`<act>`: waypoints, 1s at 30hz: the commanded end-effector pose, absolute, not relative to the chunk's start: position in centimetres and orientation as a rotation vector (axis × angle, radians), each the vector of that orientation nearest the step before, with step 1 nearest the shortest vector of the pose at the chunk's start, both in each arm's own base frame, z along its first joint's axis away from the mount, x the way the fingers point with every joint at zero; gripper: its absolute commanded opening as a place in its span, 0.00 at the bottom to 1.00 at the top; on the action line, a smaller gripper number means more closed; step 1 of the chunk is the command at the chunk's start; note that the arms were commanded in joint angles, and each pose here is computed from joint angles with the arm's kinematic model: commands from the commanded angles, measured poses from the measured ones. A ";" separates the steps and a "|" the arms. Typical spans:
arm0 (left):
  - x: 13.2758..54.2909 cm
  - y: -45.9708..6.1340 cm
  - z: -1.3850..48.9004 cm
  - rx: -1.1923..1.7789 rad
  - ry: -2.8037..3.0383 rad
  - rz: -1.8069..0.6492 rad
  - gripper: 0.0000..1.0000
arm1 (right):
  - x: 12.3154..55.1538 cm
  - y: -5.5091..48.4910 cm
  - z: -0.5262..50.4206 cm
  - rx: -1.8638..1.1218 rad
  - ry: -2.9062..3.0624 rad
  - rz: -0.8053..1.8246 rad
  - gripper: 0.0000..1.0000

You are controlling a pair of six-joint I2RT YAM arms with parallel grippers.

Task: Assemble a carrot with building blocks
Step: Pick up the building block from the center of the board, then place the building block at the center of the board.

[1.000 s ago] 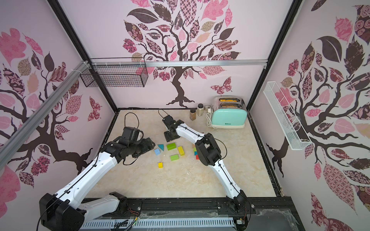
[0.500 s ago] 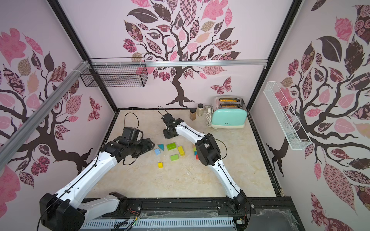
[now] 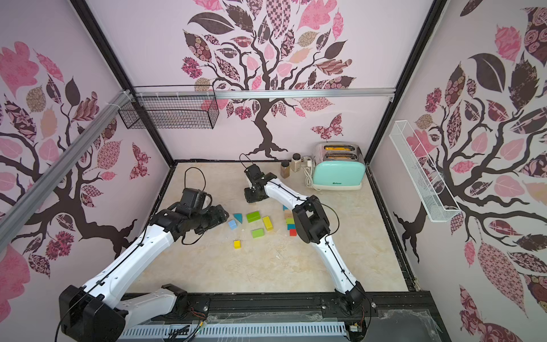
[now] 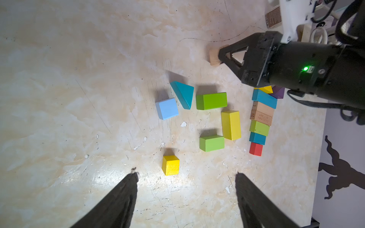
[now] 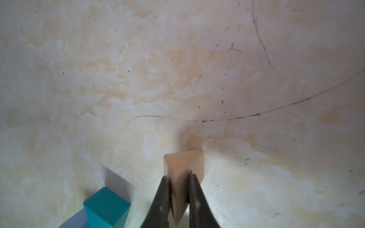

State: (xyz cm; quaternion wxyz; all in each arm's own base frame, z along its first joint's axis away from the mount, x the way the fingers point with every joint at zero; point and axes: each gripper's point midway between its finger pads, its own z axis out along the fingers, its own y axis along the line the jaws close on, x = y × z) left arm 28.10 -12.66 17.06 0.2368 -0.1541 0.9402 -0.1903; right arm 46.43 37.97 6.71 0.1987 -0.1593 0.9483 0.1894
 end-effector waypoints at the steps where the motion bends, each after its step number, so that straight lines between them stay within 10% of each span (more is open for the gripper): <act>1: 28.3 -12.8 16.5 -0.412 2.588 -0.525 0.82 | 46.4 37.0 6.8 -0.340 2.706 0.671 0.00; 30: 29.1 -13.7 15.6 -0.431 2.602 -0.567 0.81 | 46.6 33.7 4.9 0.466 2.969 1.081 0.00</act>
